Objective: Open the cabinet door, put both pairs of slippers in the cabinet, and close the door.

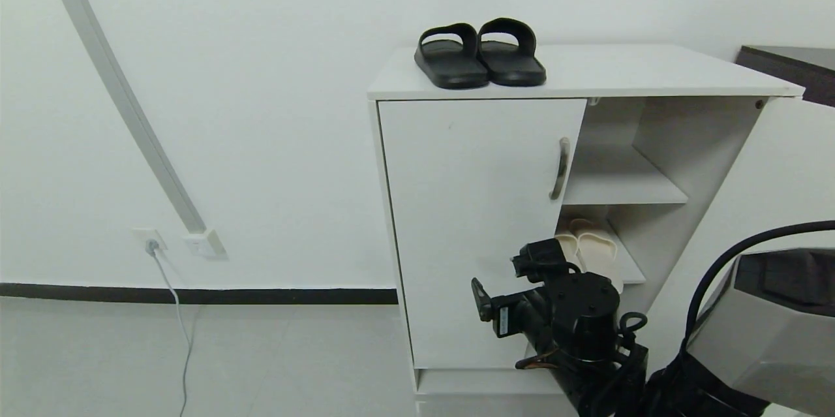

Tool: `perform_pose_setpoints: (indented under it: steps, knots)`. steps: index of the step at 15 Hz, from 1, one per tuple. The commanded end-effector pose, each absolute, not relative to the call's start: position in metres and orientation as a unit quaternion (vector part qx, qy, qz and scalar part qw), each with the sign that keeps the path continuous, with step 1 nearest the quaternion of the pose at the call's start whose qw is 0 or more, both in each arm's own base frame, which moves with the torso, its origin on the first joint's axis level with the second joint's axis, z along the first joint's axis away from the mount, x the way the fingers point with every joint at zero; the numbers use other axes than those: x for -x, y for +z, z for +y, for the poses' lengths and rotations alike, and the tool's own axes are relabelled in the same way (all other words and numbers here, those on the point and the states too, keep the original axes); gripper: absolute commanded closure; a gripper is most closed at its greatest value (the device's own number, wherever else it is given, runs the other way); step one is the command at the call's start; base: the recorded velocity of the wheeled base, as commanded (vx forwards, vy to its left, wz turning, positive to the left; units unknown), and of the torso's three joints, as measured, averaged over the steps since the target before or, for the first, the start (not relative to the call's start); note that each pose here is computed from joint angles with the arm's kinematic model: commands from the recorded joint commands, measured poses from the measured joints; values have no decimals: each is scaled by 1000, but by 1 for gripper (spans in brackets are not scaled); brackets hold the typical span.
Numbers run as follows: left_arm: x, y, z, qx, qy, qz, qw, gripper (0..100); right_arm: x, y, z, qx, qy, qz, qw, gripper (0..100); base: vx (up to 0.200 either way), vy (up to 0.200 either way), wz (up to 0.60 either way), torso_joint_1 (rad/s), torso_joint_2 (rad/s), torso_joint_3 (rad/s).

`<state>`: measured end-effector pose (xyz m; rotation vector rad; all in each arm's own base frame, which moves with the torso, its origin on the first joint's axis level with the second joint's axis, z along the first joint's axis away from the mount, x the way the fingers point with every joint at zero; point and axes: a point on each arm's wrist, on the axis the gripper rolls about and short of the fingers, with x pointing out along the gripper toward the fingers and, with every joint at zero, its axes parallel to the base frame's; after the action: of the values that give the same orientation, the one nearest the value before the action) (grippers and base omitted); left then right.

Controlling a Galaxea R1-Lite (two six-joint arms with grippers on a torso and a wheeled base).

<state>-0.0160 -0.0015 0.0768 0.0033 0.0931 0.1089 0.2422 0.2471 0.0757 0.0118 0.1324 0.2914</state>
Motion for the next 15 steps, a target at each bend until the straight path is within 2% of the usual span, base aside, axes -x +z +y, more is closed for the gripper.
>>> perform_pose_setpoints:
  steps: [1, 8, 15]
  knots:
    - [16, 77, -1, -2, 55, 47, 997, 100, -242, 79, 246, -5, 145, 62, 987, 0, 0, 0, 0, 100, -452, -359]
    - [16, 77, -1, -2, 55, 47, 997, 100, -242, 79, 245, -4, 144, 62, 988, 0, 0, 0, 0, 136, -465, -333]
    - [16, 77, -1, -2, 55, 47, 997, 100, -241, 81, 245, -5, 145, 59, 988, 0, 0, 0, 0, 189, -505, -319]
